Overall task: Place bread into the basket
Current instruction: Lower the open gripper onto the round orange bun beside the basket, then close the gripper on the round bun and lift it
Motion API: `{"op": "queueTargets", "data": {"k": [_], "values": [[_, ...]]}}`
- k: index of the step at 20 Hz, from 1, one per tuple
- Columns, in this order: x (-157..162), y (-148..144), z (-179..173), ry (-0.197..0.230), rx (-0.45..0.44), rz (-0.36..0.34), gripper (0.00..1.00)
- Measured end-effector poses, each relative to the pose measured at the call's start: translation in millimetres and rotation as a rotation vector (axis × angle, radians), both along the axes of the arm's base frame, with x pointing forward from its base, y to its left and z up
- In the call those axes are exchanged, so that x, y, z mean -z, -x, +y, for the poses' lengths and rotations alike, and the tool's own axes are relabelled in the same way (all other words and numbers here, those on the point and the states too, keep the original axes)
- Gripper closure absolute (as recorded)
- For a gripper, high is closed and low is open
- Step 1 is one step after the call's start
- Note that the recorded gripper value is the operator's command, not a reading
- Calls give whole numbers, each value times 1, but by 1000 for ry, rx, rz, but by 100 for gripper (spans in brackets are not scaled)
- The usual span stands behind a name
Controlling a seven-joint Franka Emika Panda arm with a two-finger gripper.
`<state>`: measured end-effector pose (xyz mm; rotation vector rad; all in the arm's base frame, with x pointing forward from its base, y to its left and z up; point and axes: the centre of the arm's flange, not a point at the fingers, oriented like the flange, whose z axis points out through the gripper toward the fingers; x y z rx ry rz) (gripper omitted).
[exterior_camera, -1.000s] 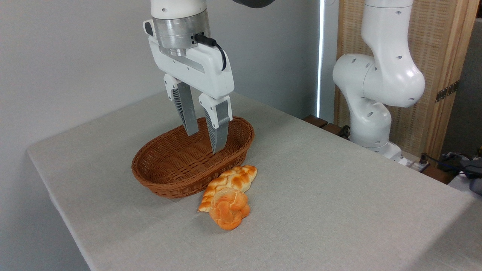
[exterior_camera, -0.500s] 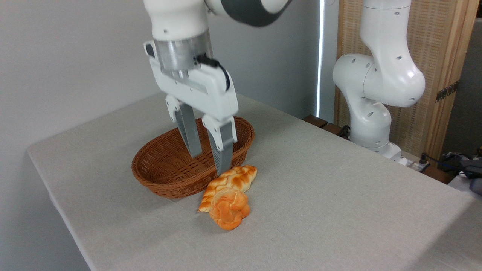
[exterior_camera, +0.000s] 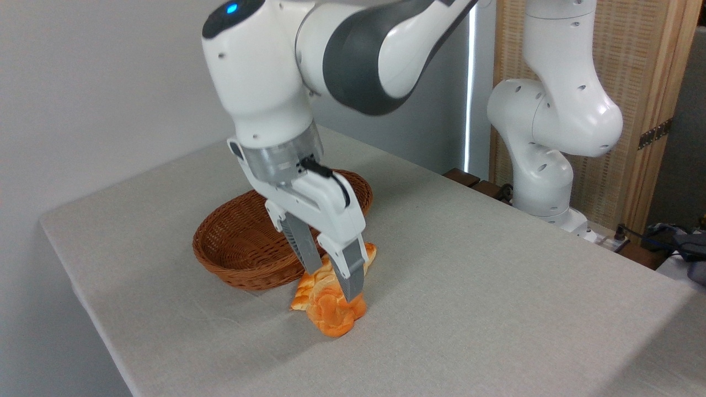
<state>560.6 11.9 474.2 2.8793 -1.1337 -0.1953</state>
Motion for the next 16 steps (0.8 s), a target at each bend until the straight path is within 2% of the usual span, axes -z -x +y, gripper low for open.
{"op": "queueTargets", "data": {"k": [4, 8, 9, 10, 11, 12, 16], "values": [[25, -5, -1, 0, 2, 44, 0], [36, -6, -5, 1, 10, 65, 3], [38, -6, -6, 1, 13, 68, 16], [39, -6, -7, 1, 16, 69, 34], [39, -6, -7, 1, 17, 70, 56], [39, -6, -7, 2, 18, 71, 61], [39, -6, -8, 2, 18, 71, 65]]}}
